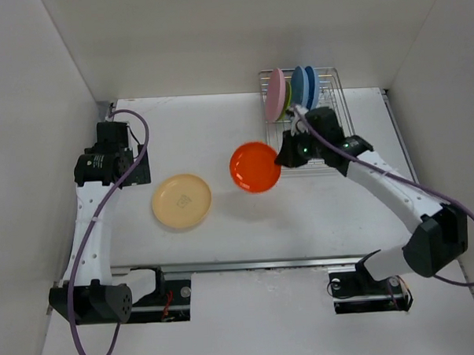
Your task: Unload the plates from the dish rack
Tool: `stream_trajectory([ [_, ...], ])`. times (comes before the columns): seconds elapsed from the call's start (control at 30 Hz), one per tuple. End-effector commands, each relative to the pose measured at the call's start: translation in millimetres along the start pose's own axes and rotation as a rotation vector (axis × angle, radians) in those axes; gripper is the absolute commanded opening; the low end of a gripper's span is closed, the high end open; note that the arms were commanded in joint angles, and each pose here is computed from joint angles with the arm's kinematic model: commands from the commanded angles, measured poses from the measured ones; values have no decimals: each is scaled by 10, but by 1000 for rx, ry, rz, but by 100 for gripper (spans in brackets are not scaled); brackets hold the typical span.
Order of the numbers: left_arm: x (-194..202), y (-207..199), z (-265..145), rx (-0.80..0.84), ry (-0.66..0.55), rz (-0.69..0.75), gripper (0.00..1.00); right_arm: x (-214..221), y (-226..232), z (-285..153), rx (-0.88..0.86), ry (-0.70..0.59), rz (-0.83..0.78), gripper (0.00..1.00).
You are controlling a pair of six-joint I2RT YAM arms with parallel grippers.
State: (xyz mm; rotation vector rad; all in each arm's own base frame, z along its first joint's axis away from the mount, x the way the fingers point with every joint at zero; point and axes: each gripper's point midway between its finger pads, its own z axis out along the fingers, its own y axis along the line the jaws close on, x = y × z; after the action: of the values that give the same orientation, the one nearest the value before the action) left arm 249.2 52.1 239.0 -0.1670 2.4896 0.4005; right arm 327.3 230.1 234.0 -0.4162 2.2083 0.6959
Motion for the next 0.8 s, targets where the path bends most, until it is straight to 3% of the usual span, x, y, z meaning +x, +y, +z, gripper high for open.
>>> stream_trajectory([
  [0.0,19,33,-51,0,-11,-2,100,617,524,77,-295,166,65,0],
  [0.3,22,5,-52,18,-19,4,100,1577,468,461,-248,352,211,0],
  [0.6,23,-27,-54,37,-19,4,100,1960,73,913,-77,414,266,2],
  [0.7,23,-27,-54,37,-19,4,100,1974,68,937,-74,416,277,15],
  [0.73,23,-27,-54,37,-19,4,100,1947,58,916,-64,407,274,28],
  [0.77,23,-27,-54,37,-19,4,100,1929,20,904,-38,397,269,34],
])
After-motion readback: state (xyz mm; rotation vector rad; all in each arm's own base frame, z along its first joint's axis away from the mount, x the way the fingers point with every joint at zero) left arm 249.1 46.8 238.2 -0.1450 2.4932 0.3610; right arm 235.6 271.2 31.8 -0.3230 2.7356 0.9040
